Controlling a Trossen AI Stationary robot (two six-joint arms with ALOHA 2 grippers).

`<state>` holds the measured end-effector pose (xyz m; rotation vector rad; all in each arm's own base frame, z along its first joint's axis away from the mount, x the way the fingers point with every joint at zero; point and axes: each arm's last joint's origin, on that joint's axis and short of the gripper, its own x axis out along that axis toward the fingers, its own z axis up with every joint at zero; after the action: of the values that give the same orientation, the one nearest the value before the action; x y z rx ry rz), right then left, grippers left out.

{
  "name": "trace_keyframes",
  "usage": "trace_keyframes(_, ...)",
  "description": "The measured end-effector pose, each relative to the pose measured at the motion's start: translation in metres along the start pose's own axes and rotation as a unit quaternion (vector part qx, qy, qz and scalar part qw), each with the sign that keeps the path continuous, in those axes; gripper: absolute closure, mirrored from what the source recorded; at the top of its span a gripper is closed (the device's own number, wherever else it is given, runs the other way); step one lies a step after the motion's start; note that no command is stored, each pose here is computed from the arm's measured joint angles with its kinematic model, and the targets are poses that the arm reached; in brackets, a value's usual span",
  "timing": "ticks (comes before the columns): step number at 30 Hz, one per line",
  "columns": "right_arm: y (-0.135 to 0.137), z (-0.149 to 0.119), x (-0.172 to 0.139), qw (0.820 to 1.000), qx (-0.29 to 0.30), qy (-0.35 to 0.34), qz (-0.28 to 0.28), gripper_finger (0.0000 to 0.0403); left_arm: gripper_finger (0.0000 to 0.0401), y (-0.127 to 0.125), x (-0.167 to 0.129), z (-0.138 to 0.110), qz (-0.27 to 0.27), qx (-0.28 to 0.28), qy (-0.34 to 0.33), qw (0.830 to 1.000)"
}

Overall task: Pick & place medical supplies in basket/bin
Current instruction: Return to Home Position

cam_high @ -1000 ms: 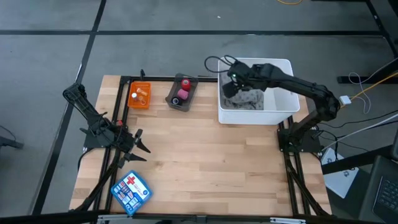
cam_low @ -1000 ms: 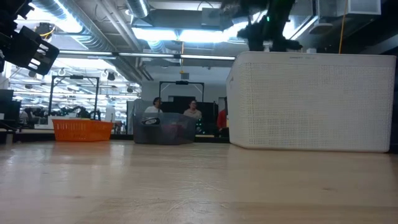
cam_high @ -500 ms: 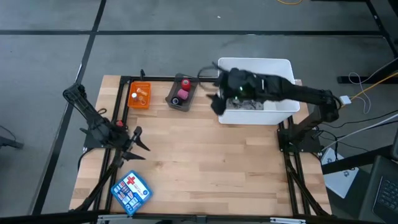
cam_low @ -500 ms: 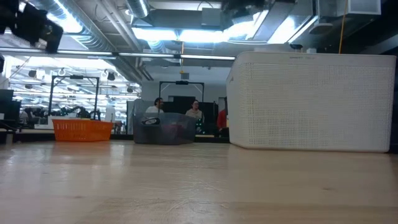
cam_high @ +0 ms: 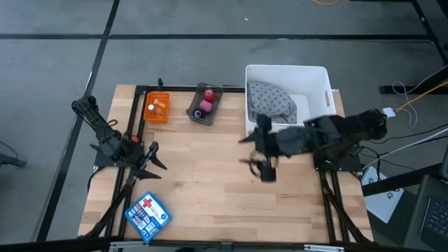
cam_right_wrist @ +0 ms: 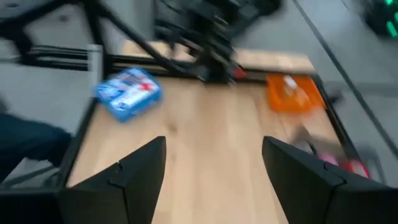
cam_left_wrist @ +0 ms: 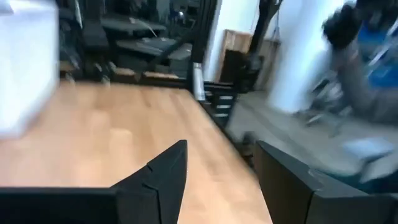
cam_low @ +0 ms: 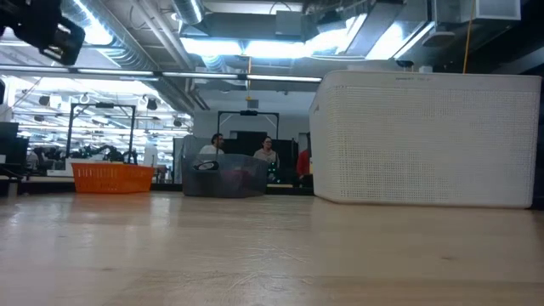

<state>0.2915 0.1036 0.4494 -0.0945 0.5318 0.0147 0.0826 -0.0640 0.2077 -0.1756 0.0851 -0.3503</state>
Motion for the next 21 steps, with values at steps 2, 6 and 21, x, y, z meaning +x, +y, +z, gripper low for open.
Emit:
trace_keyframes(2, 0.012, -0.001, -0.003, 0.998, -0.037, -0.039, 0.038, 0.0138, 0.0219, -0.002, 0.000, 0.000, -0.029, -0.040, 0.006, 0.999)
trace_keyframes(6, 0.013, -0.018, -0.017, 0.984, -0.052, -0.132, 0.109, 0.0138, 0.0219, -0.007, -0.002, 0.005, -0.111, -0.002, -0.010, 0.994)
trace_keyframes(21, -0.015, -0.188, -0.054, 0.957, 0.053, -0.280, 0.056, 0.0137, 0.0219, 0.003, -0.022, 0.006, -0.108, 0.098, -0.050, 0.988)
